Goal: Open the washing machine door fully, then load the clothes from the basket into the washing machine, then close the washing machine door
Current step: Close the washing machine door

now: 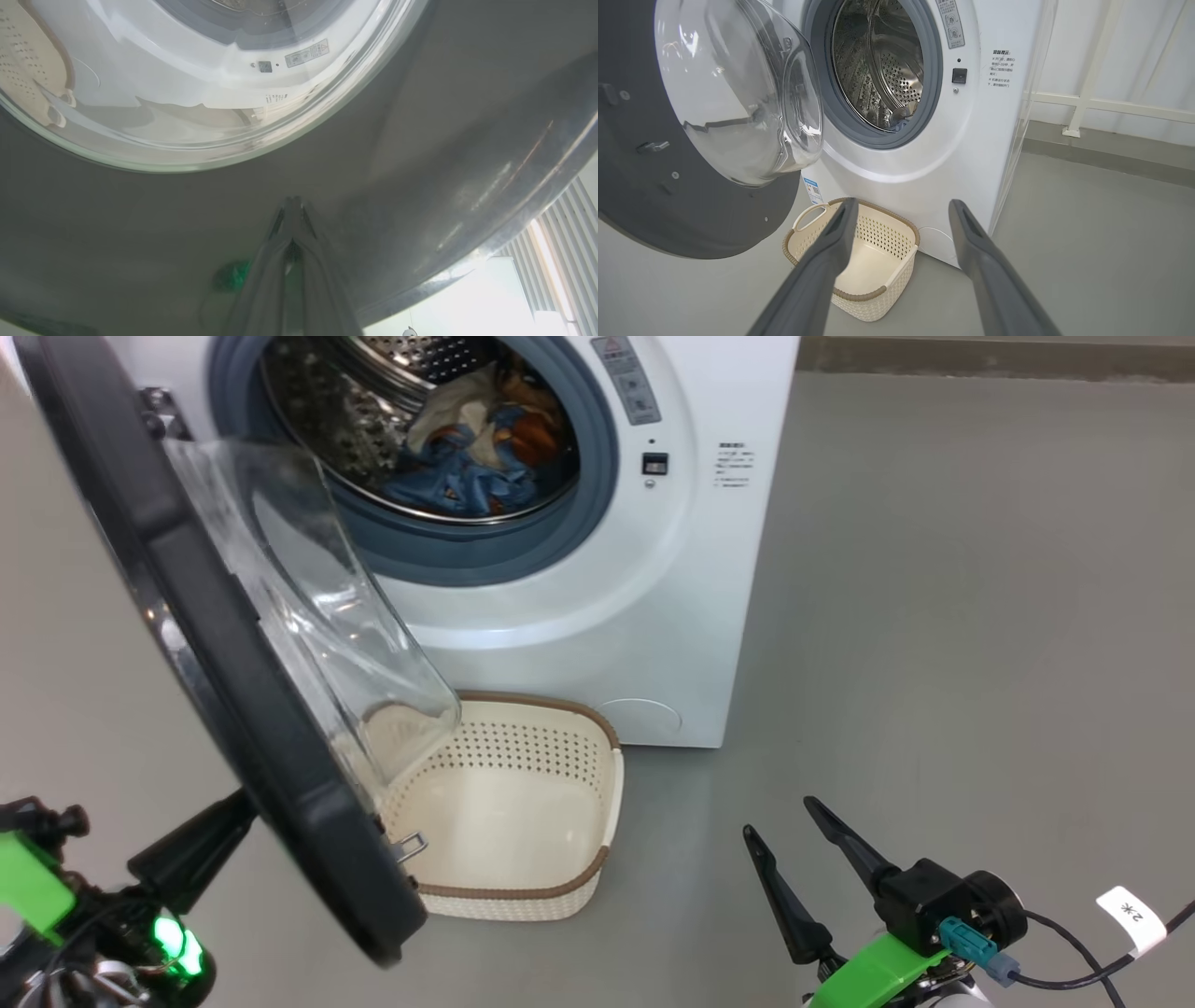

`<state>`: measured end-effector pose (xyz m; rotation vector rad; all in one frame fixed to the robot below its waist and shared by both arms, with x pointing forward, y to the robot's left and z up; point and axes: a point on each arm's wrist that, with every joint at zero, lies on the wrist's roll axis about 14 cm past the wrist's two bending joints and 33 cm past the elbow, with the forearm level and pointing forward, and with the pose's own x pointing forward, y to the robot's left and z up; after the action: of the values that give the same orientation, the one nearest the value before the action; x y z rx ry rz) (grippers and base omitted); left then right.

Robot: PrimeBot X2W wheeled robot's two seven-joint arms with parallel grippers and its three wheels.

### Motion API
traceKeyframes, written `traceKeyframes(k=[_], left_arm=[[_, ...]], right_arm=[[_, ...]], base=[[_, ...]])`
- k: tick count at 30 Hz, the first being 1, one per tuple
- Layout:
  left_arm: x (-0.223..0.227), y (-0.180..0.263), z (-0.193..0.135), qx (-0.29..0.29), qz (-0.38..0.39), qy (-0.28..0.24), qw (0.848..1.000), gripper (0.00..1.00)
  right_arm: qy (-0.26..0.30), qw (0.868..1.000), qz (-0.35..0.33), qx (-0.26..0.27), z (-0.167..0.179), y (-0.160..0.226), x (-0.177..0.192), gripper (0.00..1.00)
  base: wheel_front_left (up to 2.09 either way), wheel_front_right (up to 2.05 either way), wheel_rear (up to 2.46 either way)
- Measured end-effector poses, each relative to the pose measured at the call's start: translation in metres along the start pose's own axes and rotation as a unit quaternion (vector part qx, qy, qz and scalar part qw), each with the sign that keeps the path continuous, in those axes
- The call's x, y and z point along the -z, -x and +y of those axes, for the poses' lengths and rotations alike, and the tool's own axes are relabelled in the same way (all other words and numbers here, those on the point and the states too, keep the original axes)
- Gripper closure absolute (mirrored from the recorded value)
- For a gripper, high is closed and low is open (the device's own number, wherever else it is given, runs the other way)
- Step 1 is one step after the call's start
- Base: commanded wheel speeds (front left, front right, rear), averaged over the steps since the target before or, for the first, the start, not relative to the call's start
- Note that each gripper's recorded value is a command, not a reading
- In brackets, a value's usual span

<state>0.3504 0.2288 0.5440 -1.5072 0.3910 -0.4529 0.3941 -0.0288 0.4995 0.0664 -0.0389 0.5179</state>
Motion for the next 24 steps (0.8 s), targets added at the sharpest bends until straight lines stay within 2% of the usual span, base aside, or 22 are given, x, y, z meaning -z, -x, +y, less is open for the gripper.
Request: traceKeyframes(k=[17, 24], left_arm=[[0.045, -0.077, 0.013, 0.026, 0.049, 0.051, 0.997, 1.00], [0.060, -0.104, 0.019, 0.023, 0.047, 0.069, 0.996, 1.00]], right_arm=[[0.003, 0.997, -0.001, 0.071, -0.041, 0.026, -0.002, 0.00], [0.006, 0.994, -0.001, 0.105, -0.061, 0.037, -0.003, 0.00]], base=[[0.00, 0.00, 0.00], [0.00, 0.00, 0.00]])
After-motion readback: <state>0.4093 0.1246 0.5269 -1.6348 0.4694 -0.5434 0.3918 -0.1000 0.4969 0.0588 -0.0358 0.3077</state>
